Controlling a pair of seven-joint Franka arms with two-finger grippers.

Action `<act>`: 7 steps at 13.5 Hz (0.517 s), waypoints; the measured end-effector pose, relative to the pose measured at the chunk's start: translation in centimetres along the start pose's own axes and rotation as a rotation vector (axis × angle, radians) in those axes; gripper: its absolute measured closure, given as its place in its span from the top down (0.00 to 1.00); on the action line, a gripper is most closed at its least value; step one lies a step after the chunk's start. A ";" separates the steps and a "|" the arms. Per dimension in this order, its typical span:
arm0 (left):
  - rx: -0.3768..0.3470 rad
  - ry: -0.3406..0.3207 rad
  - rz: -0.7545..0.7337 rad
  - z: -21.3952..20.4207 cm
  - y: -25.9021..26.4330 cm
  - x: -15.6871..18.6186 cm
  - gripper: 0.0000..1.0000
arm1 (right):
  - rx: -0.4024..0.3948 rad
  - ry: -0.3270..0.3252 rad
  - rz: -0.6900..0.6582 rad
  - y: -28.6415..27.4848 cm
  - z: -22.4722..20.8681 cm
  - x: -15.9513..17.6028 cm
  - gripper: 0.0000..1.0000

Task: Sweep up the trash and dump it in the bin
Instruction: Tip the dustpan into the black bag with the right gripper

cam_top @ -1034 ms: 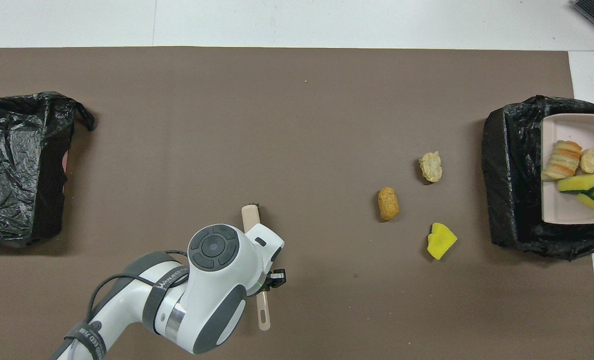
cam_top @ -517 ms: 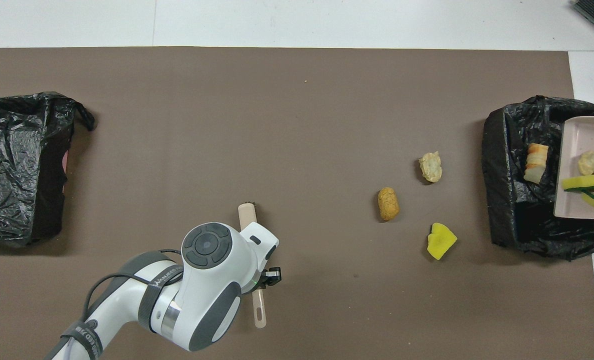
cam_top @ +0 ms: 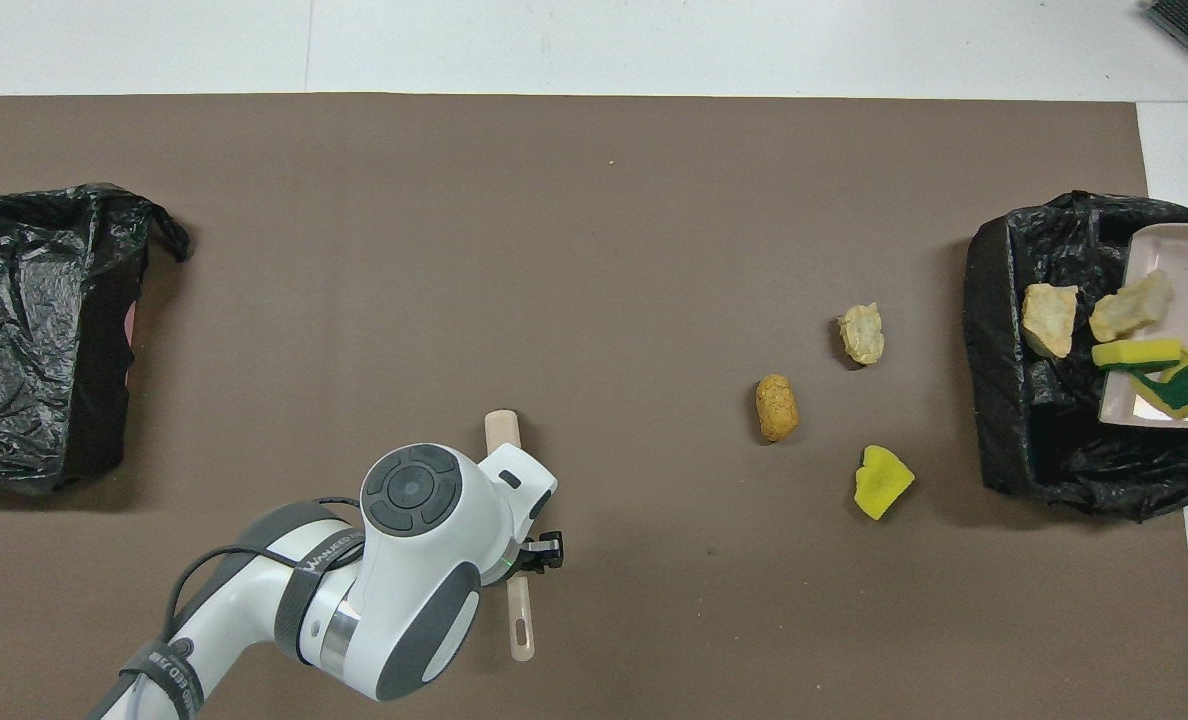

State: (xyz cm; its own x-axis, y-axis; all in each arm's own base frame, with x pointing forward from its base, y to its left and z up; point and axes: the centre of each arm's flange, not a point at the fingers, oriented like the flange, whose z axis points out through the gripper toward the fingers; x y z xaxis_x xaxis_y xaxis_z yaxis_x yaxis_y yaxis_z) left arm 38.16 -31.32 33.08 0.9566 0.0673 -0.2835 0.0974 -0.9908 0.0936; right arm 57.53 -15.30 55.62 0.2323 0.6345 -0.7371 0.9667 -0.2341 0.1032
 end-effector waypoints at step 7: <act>-0.002 0.075 -0.051 -5.5 -3.7 4.9 1.00 | -0.039 -0.164 -0.003 -0.5 -2.8 1.1 0.33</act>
State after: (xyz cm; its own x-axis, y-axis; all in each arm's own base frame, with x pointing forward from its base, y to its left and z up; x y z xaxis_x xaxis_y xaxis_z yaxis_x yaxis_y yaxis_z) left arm 43.97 -26.72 36.56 0.9684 0.1261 -0.2153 0.1468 -0.9857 0.0830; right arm 57.61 -12.41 56.59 0.2122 0.5057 -0.8362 0.9715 -0.2019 0.1244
